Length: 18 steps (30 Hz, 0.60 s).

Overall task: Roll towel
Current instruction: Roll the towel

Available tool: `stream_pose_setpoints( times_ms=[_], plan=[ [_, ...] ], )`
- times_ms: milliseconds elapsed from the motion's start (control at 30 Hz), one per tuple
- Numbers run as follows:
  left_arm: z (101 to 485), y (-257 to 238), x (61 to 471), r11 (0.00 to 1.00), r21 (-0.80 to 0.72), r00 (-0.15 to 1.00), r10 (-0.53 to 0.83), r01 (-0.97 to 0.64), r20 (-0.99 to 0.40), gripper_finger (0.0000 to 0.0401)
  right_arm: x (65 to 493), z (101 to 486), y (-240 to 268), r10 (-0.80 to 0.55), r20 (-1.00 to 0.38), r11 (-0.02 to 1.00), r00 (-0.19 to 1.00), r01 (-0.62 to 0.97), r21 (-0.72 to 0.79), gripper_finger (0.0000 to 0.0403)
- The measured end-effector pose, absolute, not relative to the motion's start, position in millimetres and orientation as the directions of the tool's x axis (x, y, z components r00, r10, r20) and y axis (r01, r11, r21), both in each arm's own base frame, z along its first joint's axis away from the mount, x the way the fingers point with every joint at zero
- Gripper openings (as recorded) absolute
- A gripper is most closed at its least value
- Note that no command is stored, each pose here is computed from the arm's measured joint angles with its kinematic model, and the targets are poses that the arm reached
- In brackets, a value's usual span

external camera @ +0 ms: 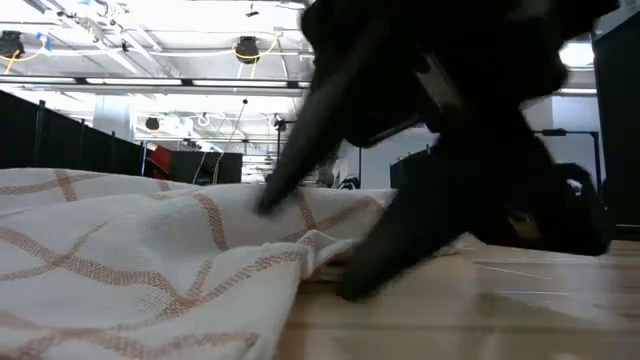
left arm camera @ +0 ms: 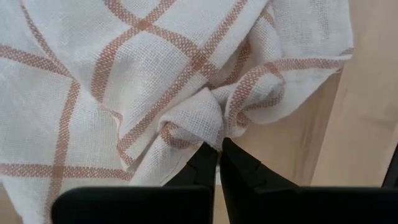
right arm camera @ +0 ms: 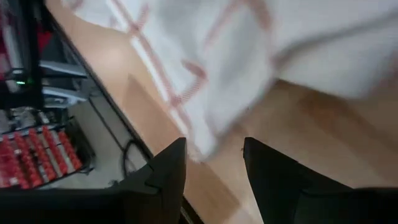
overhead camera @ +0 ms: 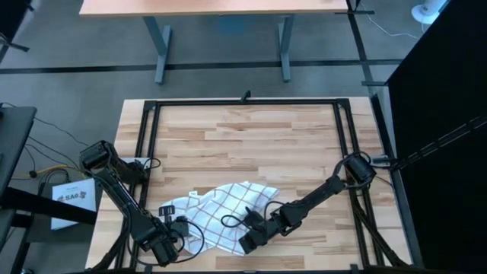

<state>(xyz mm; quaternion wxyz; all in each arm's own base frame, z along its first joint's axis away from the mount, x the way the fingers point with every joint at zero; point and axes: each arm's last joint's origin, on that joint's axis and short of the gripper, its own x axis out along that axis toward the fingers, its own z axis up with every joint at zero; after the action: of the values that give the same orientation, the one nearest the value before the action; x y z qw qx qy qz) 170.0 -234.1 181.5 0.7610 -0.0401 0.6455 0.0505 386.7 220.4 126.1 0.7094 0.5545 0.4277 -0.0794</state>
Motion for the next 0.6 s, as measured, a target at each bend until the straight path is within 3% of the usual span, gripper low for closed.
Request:
stream_pose_setpoints(
  times_ms=[333, 400, 533, 600],
  plan=[
    [181.5, -233.5, 170.7, 0.993, 0.007, 0.161, 0.026, -0.118, -0.987, 0.0, 404.8, 114.0, 223.2, 0.36, -0.672, 0.394, 0.647, 0.548, 0.738, 0.0139],
    [181.5, -233.5, 170.7, 0.993, 0.007, 0.16, 0.026, -0.118, -0.987, 0.0, 405.0, 113.8, 222.8, 0.356, -0.674, 0.422, 0.647, 0.533, 0.734, 0.0112],
    [181.5, -233.5, 170.7, 0.993, 0.006, 0.161, 0.025, -0.118, -0.987, 0.0, 404.5, 114.5, 224.3, 0.357, -0.676, 0.469, 0.645, 0.502, 0.726, 0.0017],
    [181.5, -233.5, 170.6, 0.993, 0.006, 0.16, 0.026, -0.118, -0.987, 0.0, 404.5, 117.1, 228.2, 0.363, -0.669, 0.469, 0.648, 0.494, 0.732, 0.0008]
  ],
)
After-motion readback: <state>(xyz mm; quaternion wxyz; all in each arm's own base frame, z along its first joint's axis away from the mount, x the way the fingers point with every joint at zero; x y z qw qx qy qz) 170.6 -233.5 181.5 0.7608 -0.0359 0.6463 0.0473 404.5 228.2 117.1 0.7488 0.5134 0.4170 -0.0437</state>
